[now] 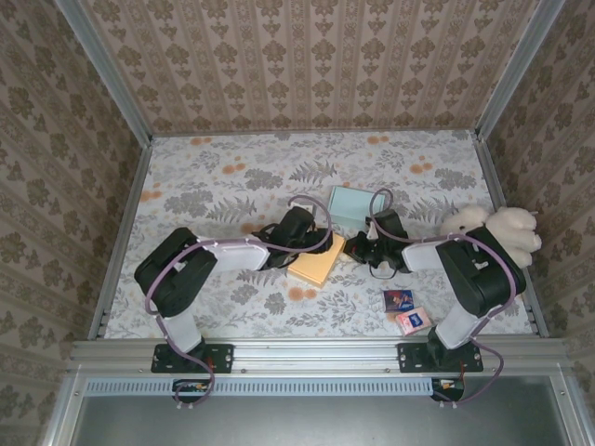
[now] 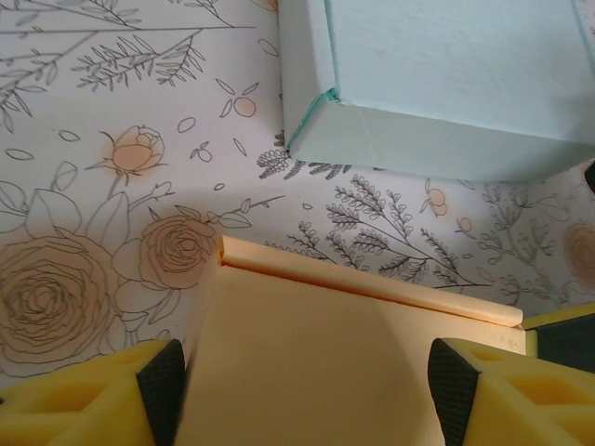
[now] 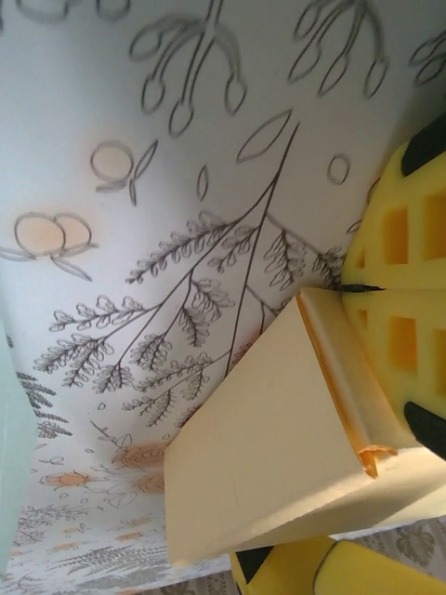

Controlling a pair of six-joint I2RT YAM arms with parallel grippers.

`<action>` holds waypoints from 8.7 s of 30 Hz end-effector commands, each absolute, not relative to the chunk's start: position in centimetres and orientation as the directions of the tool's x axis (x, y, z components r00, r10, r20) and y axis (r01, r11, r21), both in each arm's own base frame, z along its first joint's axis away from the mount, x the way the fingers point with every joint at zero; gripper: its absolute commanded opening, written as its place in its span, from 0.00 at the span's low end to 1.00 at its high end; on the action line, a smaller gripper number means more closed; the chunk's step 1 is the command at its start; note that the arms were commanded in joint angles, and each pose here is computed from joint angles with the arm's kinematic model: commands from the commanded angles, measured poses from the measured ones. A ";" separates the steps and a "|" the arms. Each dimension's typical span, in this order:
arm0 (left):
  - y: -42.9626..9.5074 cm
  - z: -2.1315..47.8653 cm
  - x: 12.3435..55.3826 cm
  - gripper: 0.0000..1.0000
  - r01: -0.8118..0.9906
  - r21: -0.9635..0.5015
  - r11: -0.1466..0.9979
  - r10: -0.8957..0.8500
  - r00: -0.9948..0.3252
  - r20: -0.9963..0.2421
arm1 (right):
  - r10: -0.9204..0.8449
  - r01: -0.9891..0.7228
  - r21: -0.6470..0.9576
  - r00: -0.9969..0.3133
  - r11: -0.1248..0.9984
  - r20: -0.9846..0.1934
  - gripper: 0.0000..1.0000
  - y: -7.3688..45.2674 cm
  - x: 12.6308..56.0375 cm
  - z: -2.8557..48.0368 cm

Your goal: Fold the paper box

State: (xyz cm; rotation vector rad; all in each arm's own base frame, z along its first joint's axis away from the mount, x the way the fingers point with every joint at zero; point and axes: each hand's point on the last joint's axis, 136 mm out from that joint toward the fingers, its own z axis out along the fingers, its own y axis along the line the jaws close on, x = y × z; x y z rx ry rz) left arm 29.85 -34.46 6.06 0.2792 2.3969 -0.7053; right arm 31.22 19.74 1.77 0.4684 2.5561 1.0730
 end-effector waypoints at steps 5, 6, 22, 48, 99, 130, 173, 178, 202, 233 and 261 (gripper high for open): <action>-31.1 11.9 30.7 0.77 0.295 -0.486 0.823 -0.093 -0.774 -0.627 | 0.399 0.059 0.663 -0.837 0.746 -0.374 0.08 18.5 30.2 7.1; -30.0 12.7 30.5 0.77 0.283 -0.473 0.835 -0.108 -0.758 -0.644 | 0.392 0.052 0.632 -0.823 0.773 -0.412 0.13 18.0 29.8 7.8; -22.1 11.5 21.6 0.83 -0.100 -0.617 0.781 -0.467 -0.749 -0.470 | 0.267 -0.067 0.384 -0.610 0.921 -0.746 0.91 14.0 29.7 15.9; -30.2 6.7 21.2 0.74 -0.253 -0.655 0.712 -0.541 -0.792 -0.283 | 0.020 -0.234 0.386 -0.833 0.892 -0.553 0.79 22.5 34.7 6.2; -21.2 15.5 35.5 0.67 -0.193 -0.520 0.832 -0.519 -0.603 -0.606 | 0.144 -0.357 0.577 -0.749 0.735 -0.647 0.56 33.0 35.5 15.0; -21.6 9.3 45.4 0.65 -0.150 -0.466 0.872 -0.443 -0.645 -0.622 | 0.068 -0.307 0.379 -0.694 0.873 -0.717 0.53 34.1 42.1 8.0; -14.5 16.6 34.4 0.88 0.000 -0.336 0.942 -0.284 -0.532 -0.797 | 0.147 -0.214 0.354 -0.633 0.910 -0.760 0.75 25.5 34.5 12.6; -13.4 16.8 31.4 0.94 0.058 -0.316 0.947 -0.248 -0.492 -0.834 | 0.137 -0.156 0.280 -0.592 0.947 -0.794 1.00 22.5 33.9 13.5; -1.4 14.7 24.6 1.00 -0.230 -0.275 0.933 -0.311 -0.138 -0.940 | 0.316 0.482 0.128 -0.332 0.867 -0.889 1.00 -3.0 37.1 15.1; 0.4 13.2 23.0 1.00 -0.286 -0.332 0.899 -0.372 -0.098 -0.923 | 0.195 0.487 0.084 -0.183 0.869 -0.963 1.00 -6.3 34.0 14.5; 0.5 12.9 23.0 1.00 -0.291 -0.337 0.895 -0.379 -0.099 -0.920 | 0.108 0.289 0.037 -0.236 0.957 -0.966 1.00 -4.2 37.6 11.9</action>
